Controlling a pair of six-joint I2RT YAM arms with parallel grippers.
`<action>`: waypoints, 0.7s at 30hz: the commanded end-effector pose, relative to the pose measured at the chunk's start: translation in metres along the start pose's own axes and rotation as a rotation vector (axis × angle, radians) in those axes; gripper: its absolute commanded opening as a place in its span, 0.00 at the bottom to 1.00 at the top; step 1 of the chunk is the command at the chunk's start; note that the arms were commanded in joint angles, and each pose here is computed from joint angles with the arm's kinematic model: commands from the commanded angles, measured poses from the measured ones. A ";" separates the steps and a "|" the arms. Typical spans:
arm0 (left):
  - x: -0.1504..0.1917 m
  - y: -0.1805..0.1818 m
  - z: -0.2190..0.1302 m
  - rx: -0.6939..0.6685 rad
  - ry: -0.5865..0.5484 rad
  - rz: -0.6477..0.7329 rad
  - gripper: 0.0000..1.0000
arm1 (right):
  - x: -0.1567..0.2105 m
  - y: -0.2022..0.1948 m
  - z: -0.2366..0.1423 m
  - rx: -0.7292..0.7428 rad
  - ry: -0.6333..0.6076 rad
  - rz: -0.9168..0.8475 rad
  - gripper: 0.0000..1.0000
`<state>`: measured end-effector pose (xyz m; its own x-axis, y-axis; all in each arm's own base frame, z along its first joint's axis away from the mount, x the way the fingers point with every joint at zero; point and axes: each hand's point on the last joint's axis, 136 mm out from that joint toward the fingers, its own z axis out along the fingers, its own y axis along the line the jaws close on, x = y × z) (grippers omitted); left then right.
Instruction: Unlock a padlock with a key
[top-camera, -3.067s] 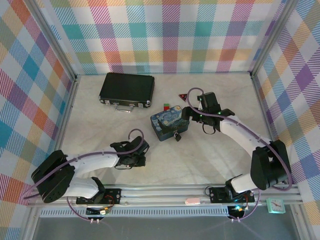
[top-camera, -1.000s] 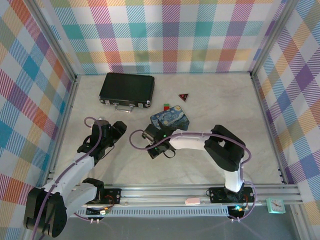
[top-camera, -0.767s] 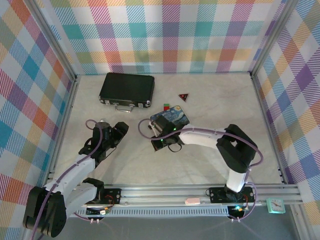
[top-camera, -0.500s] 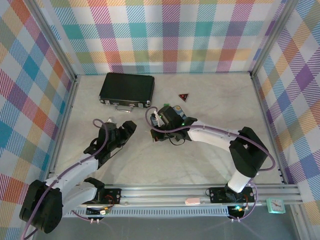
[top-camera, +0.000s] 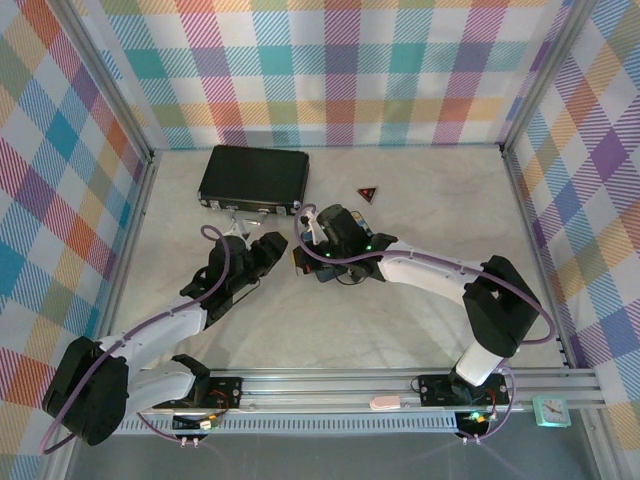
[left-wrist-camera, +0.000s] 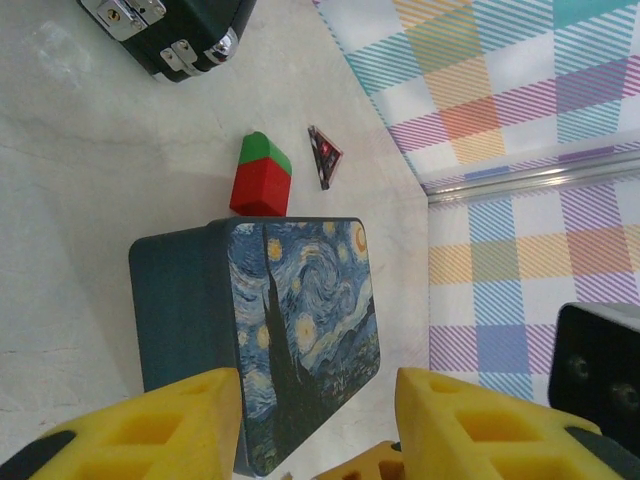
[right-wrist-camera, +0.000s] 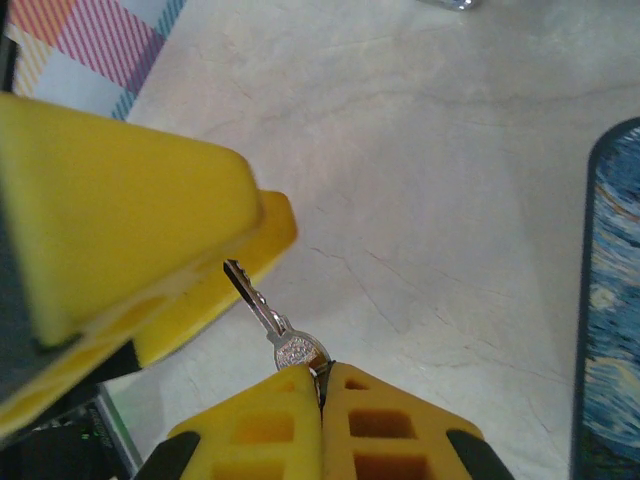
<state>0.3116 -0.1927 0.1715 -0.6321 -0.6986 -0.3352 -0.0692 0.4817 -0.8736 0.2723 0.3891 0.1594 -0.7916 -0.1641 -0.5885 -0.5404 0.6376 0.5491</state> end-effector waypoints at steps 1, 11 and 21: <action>-0.008 -0.017 0.001 0.045 -0.033 0.025 0.41 | -0.018 0.019 -0.011 -0.091 -0.057 0.015 0.00; -0.010 -0.020 -0.001 0.044 -0.043 0.033 0.15 | -0.021 0.012 -0.013 -0.130 -0.069 0.071 0.00; -0.022 -0.025 -0.013 0.020 -0.099 0.115 0.00 | -0.037 0.009 -0.034 -0.173 -0.153 0.044 0.32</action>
<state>0.3139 -0.1864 0.1833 -0.5951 -0.6969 -0.4003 -0.0352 0.5202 -0.8533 0.2810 0.3835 0.1745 -0.8169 -0.0718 -0.5724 -0.5095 0.5550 0.6576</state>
